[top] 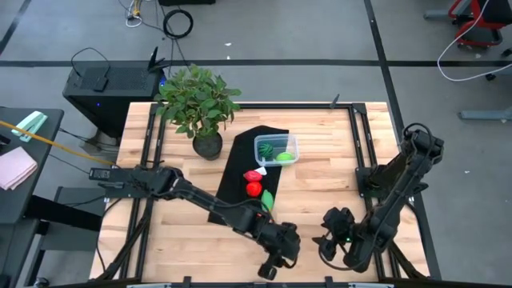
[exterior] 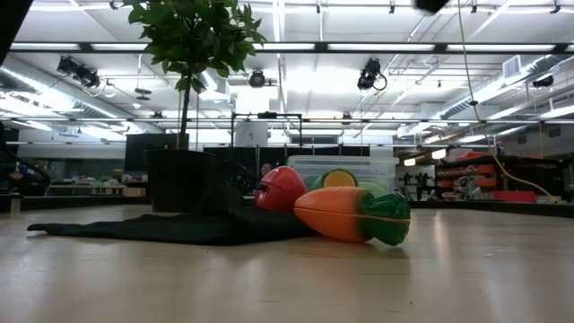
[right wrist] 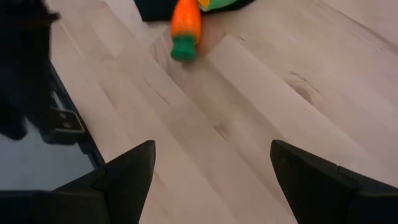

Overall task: Pick and placing Produce into tupperware
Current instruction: Put the carrot into the transparent bin

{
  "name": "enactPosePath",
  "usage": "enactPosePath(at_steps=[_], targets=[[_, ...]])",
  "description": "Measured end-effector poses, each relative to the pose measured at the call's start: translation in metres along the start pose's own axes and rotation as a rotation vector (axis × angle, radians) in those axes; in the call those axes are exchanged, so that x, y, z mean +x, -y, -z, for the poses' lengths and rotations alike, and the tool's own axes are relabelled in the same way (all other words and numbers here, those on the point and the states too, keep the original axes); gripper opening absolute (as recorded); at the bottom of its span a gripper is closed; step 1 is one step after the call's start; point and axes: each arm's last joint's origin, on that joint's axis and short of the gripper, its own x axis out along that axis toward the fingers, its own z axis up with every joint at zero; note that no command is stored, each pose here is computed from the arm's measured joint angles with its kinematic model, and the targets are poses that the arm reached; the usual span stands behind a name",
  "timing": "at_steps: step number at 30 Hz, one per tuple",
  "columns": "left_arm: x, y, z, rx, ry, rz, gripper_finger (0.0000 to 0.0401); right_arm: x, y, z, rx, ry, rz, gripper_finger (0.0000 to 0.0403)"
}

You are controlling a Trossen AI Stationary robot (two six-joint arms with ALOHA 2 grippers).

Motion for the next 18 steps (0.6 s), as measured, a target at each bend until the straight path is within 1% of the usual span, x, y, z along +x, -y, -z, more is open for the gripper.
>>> enactPosePath(at_steps=[2, 4, 6, 8, 10, 12, 15, 16, 18], targets=[[0.003, 0.007, -0.007, 0.002, 0.113, 0.021, 0.0098, -0.004, 0.003, 0.005, -0.007, -0.006, 0.013, 0.0323], [0.001, 0.014, -0.018, 0.02, 0.228, -0.002, 0.0089, -0.007, 0.006, 0.01, -0.018, -0.011, 0.024, 0.0323], [-0.003, 0.017, -0.028, 0.026, 0.338, -0.071, 0.0078, -0.011, 0.009, 0.015, -0.037, -0.015, 0.031, 0.0323], [-0.006, 0.014, -0.034, 0.004, 0.423, -0.153, 0.0066, -0.014, 0.011, 0.02, -0.049, -0.02, 0.033, 0.0323], [-0.009, 0.007, -0.039, -0.031, 0.487, -0.223, 0.0055, -0.017, 0.012, 0.024, -0.059, -0.027, 0.03, 0.0323], [-0.012, 0.001, -0.042, -0.057, 0.519, -0.262, 0.0045, -0.02, 0.013, 0.028, -0.072, -0.033, 0.024, 0.0323], [-0.014, -0.004, -0.046, -0.088, 0.564, -0.267, 0.0032, -0.023, 0.014, 0.033, -0.088, -0.039, 0.014, 0.0323], [-0.015, -0.003, -0.049, -0.091, 0.608, -0.253, 0.0029, -0.024, 0.015, 0.033, -0.092, -0.04, 0.012, 0.0323], [-0.02, 0.0, -0.059, -0.082, 0.771, -0.212, 0.0022, -0.025, 0.015, 0.036, -0.102, -0.043, 0.006, 0.0323]])
